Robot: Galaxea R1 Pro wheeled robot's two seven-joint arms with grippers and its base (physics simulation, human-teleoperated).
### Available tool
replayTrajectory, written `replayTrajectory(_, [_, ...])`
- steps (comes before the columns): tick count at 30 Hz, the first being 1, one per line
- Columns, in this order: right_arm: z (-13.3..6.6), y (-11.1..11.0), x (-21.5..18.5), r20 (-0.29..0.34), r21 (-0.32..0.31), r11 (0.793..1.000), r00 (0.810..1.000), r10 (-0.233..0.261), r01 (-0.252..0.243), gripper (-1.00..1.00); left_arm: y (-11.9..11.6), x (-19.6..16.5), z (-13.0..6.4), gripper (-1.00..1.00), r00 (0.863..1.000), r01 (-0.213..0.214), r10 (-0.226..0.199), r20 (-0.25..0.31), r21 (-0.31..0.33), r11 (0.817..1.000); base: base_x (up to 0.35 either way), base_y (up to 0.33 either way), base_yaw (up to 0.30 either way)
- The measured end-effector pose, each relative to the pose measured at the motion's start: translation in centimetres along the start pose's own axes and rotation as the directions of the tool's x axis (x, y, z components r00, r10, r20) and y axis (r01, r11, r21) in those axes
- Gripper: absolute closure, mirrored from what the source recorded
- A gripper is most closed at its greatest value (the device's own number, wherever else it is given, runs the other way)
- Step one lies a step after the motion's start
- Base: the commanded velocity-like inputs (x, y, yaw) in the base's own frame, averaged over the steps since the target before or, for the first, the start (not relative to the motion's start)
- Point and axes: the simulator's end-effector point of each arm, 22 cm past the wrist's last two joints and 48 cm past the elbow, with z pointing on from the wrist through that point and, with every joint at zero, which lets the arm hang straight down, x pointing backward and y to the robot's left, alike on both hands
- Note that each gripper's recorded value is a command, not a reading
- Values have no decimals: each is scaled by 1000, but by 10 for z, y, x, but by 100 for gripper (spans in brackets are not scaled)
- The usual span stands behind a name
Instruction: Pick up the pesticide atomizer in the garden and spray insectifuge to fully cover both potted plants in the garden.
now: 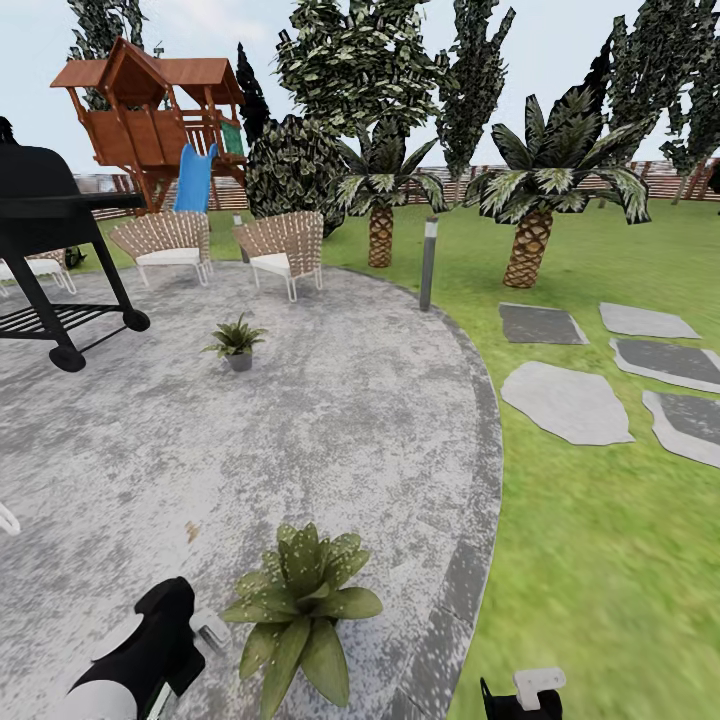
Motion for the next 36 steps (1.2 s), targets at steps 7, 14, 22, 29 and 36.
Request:
replayTrajectory(7, [0,0,0,0,0,1000,1000,0,0,-100,-11,13,10,100,1000,-12,13,-26,25,1000,0,0,0])
replayTrajectory(14, [0,0,0,0,0,1000,1000,0,0,-100,-18,11,11,100,1000,6,-5,-14,55,998,0,0,0])
replayTrajectory(22, [0,0,0,0,0,1000,1000,0,0,-100,-36,-6,3,100,1000,1,-4,22,132,991,0,0,0])
replayTrajectory(29, [0,0,0,0,0,1000,1000,0,0,-100,-42,-6,7,100,994,-91,82,68,153,984,0,0,0])
replayTrajectory(36, [0,0,0,0,0,1000,1000,0,0,-100,-44,8,14,100,996,-85,79,46,151,985,0,0,0])
